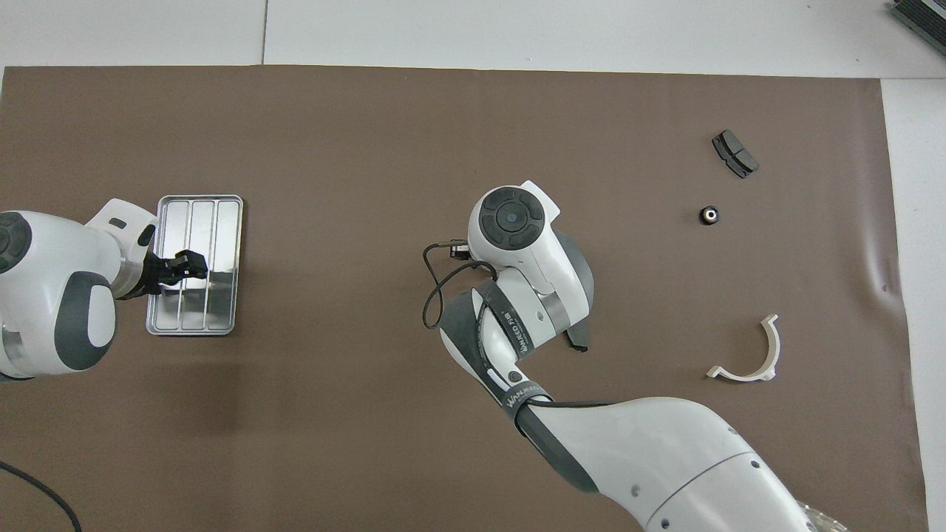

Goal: Place bearing gear from tray to pile

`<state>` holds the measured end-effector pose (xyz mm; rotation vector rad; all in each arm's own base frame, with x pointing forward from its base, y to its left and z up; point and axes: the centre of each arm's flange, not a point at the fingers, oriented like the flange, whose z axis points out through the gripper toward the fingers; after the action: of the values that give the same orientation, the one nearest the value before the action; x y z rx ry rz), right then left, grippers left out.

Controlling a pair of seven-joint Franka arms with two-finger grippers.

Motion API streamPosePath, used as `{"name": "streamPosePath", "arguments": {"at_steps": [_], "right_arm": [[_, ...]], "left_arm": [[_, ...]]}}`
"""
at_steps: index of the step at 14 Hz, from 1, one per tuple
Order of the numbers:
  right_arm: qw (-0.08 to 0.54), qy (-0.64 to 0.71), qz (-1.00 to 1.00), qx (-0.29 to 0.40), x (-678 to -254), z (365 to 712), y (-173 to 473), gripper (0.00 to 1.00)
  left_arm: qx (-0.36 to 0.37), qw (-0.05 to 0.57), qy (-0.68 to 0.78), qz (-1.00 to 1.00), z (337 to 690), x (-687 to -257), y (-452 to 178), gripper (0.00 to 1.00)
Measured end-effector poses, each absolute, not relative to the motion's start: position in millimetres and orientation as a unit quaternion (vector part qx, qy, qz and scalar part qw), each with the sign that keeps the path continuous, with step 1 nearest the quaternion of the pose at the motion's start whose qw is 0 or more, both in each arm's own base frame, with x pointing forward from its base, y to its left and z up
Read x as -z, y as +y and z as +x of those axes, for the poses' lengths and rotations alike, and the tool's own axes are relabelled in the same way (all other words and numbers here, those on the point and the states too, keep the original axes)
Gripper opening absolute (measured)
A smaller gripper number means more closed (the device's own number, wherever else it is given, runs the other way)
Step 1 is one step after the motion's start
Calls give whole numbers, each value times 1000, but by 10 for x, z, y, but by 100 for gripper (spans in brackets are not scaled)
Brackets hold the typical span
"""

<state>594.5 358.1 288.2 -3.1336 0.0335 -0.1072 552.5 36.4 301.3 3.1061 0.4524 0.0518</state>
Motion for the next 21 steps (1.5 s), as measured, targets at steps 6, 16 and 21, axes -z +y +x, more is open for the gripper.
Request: {"name": "streamPosePath", "arguments": {"at_steps": [6, 16, 21], "right_arm": [[2, 12, -999, 36, -2904, 5956, 3563, 24], [-5, 33, -998, 59, -3573, 6409, 2592, 24], [-19, -7, -999, 43, -3640, 6696, 1151, 24]], "left_arm": [[-19, 1, 144, 989, 5533, -3027, 366, 51], [-49, 4, 147, 988, 5643, -3137, 397, 59], [-55, 6, 147, 988, 5665, -3068, 404, 59]]}}
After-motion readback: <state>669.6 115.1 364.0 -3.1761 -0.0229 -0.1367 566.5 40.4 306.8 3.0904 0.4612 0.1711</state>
